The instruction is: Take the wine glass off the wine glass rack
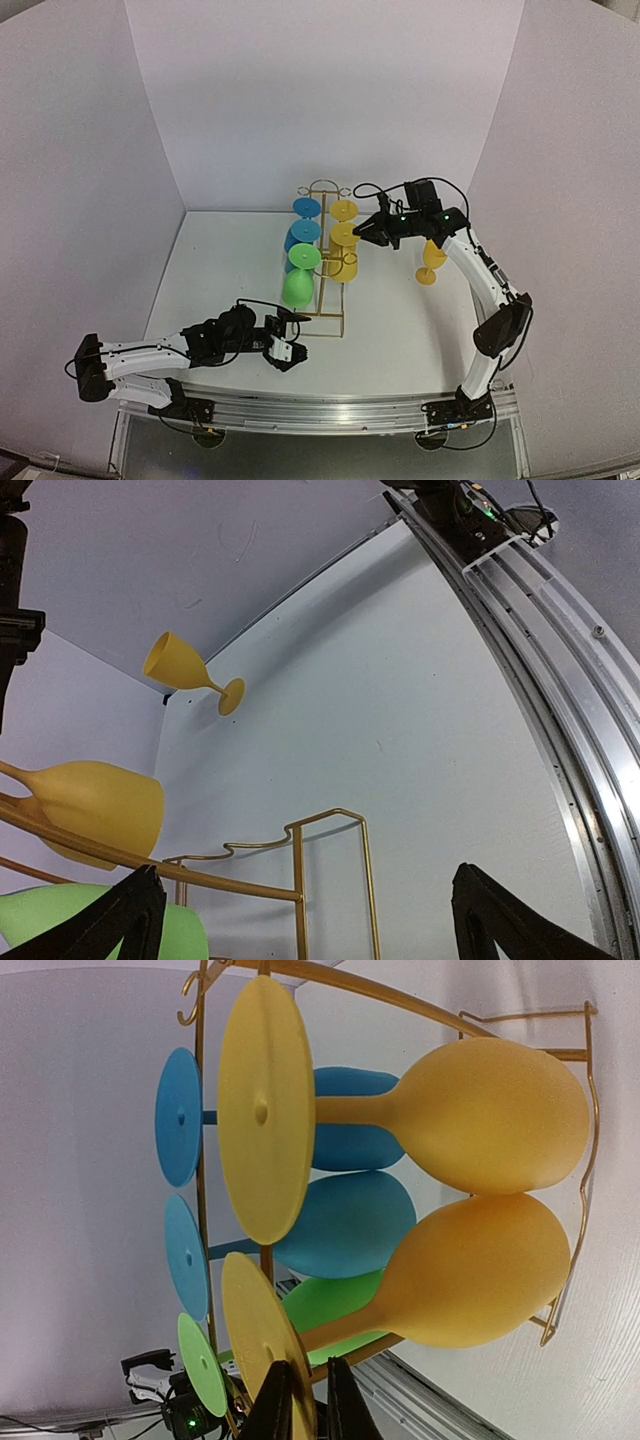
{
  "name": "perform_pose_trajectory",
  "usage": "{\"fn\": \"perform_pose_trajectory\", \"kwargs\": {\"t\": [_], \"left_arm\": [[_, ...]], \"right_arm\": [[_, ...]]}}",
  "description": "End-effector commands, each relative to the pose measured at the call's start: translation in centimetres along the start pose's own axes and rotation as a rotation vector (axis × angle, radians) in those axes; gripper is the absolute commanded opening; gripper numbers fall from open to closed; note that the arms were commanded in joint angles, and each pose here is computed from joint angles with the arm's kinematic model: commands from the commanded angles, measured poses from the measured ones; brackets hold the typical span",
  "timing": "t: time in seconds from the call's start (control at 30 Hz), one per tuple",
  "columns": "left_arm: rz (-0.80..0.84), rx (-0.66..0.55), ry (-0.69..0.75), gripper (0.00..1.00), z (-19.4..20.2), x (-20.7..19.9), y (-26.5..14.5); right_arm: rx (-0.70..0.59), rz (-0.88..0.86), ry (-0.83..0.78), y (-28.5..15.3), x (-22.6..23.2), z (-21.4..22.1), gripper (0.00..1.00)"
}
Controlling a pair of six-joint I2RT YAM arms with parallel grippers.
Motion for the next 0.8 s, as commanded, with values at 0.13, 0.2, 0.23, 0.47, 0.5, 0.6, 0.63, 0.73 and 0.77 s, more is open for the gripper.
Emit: {"fn": "perform_pose_trajectory", "kwargs": {"t": [0.13, 0.2, 0.23, 0.47, 0.5, 0.6, 0.63, 0.73, 0.77], "left_arm": [[-0.039, -0.031, 0.014, 0.99, -0.4, 0.5, -0.7], [-0.037, -0.032, 0.014, 0.99, -0.4, 0.4, -0.7], [-0.038, -0.033, 0.015, 0.99, -0.5, 0.5, -0.8], [-0.041, -0.034, 0.017, 0.99, -0.5, 0.5, -0.8], [-0.041, -0.034, 0.017, 0.99, -0.5, 0.5, -0.8], [-0.041, -0.036, 0.015, 1.0, -0.5, 0.5, -0.8], [-0.041, -0.035, 0.016, 0.99, -0.5, 0.5, -0.9], [-0.042, -0.038, 0.017, 0.99, -0.6, 0.5, -0.9], [-0.042, -0.038, 0.017, 0.99, -0.6, 0.5, -0.9]], "right_arm": [[-0.001, -0.018, 0.021, -0.2, 0.5, 0.2, 0.0], [-0.01, -0.015, 0.027, -0.4, 0.6, 0.3, 0.0], [-0.014, -0.015, 0.03, -0.5, 0.6, 0.3, 0.0], [-0.053, -0.006, 0.033, -1.6, 1.0, 0.8, 0.0], [-0.064, -0.004, 0.034, -1.7, 1.0, 0.8, 0.0], [-0.088, -0.003, 0.04, -2.2, 1.2, 1.0, 0.0], [-0.092, -0.003, 0.045, -2.2, 1.1, 1.0, 0.0], [-0.094, -0.02, 0.054, -2.3, 1.1, 1.1, 0.0], [-0.096, -0.025, 0.055, -2.3, 1.2, 1.1, 0.0]]}}
Point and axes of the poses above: each gripper's point midway between its finger pads, its own y axis out along the fingers, its own x axis along the line the jaws close on, z = x × y, the point moved 9 cm from there along -y, back along the fingers
